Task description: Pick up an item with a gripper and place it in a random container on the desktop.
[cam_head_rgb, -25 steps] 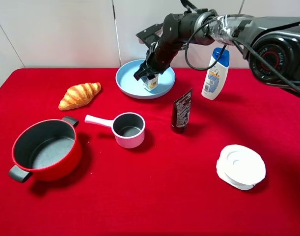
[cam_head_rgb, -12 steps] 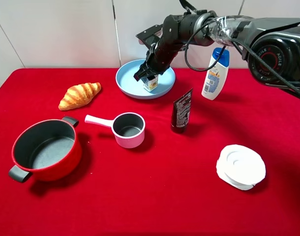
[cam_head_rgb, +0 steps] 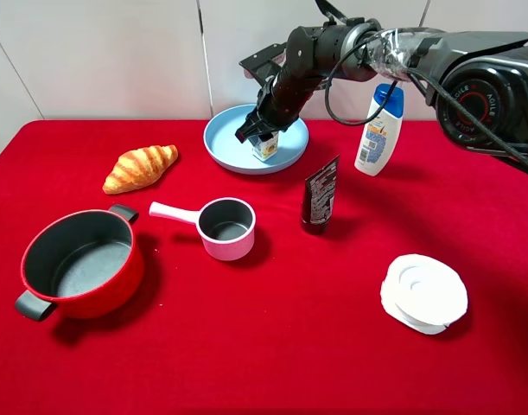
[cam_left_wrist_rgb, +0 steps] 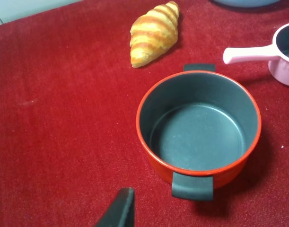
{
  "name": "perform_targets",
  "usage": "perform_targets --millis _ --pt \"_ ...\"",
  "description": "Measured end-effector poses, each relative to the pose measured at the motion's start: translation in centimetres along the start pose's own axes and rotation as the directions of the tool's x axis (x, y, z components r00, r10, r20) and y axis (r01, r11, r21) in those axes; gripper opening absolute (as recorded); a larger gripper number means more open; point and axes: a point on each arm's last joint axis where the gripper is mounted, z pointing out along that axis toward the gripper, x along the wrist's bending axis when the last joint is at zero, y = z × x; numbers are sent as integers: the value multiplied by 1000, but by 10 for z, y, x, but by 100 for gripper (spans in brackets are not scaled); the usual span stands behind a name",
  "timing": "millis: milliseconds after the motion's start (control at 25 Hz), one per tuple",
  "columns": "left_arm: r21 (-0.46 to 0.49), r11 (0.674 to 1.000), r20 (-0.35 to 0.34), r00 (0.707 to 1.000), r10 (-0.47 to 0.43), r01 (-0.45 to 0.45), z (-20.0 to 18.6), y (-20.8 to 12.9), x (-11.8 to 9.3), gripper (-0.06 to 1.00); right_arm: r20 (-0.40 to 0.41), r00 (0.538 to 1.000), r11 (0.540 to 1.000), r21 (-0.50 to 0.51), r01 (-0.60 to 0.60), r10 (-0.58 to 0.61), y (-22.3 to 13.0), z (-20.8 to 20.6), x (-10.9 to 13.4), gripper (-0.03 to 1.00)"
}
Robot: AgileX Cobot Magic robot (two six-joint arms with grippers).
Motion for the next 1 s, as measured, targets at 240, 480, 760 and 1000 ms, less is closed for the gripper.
perform_targets --millis 240,480,760,1000 --pt "0 1000 0 1000 0 0 0 0 0 99 0 1000 1000 -1 0 0 0 0 0 57" --pt "0 1000 0 1000 0 0 0 0 0 99 2 1000 1000 -1 1 -1 0 0 0 69" --pt "0 1000 0 1000 0 0 0 0 0 99 7 1000 1000 1 8 -8 0 0 -1 69" --pt "0 1000 0 1000 0 0 0 0 0 99 21 1000 1000 -28 -6 7 8 -15 -2 69"
